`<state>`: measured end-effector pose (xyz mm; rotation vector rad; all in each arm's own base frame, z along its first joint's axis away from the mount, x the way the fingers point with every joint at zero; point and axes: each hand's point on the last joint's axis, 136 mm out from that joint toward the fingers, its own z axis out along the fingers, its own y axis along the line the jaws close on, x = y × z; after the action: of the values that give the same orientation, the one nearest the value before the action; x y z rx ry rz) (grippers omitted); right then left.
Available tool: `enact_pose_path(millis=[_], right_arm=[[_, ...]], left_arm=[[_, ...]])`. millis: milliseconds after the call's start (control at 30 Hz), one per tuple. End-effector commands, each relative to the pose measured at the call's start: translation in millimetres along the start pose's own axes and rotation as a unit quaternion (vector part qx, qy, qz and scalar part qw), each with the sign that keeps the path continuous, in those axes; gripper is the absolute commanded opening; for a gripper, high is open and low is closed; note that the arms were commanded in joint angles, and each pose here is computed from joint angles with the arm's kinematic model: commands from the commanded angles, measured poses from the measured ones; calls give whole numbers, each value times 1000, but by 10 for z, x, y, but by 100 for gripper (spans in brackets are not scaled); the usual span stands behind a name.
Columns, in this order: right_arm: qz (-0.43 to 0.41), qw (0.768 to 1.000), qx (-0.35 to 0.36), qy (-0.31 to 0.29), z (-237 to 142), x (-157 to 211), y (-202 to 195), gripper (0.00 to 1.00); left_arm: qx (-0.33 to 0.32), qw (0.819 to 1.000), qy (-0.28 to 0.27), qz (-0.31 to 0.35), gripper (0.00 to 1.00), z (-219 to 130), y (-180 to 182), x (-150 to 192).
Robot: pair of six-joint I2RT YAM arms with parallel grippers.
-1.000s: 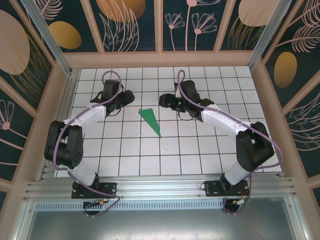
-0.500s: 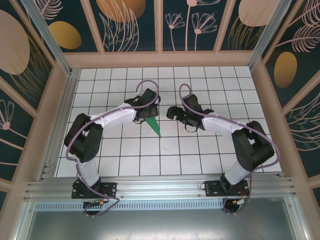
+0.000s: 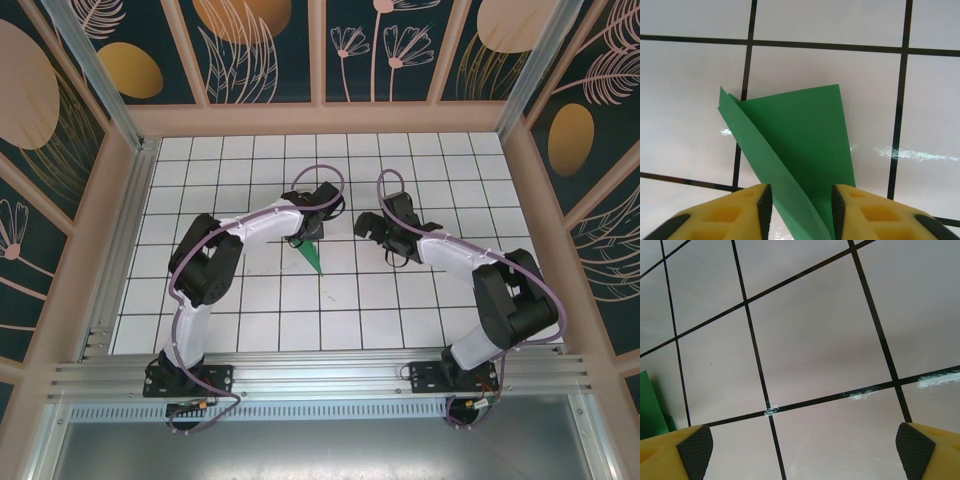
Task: Fold a paper plane with a square sheet of paper (pick it up from the middle)
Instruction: Move the paper plane to the top-center of the table.
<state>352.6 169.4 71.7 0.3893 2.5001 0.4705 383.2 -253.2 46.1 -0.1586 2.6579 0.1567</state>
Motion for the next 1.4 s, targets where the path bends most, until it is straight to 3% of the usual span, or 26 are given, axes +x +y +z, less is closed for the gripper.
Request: enact_pose_path(millis=[0,400,600,700,900,1100,1267,1367], right_arm=[[8,1000,-3,-16,-87,-74,-15,96],[10,1000,-8,-11,-92,-70,17,95],[5,1000,-22,-16,-137,-104,78,94],[2,999,-39,-10,-163,-83,137,94],[7,998,-57,-10,-220,-76,181,93],[24,997,-66,-13,-281,-88,172,91],[22,996,-82,-9,-312,-82,232,86],[9,995,-100,3,-305,-39,309,73]], left_arm=[[-26,1000,5,8,33,-6,73,34],[2,1000,-2,-14,6,-139,85,31],[109,993,-21,-39,0,-397,-135,-58],[201,978,-32,-48,0,-588,-332,-109],[358,929,-38,-91,0,-854,-509,-192],[431,889,-35,-150,0,-810,-507,-211],[420,889,-17,-179,0,-488,-373,-30],[403,895,-15,-190,0,-343,-252,50]])
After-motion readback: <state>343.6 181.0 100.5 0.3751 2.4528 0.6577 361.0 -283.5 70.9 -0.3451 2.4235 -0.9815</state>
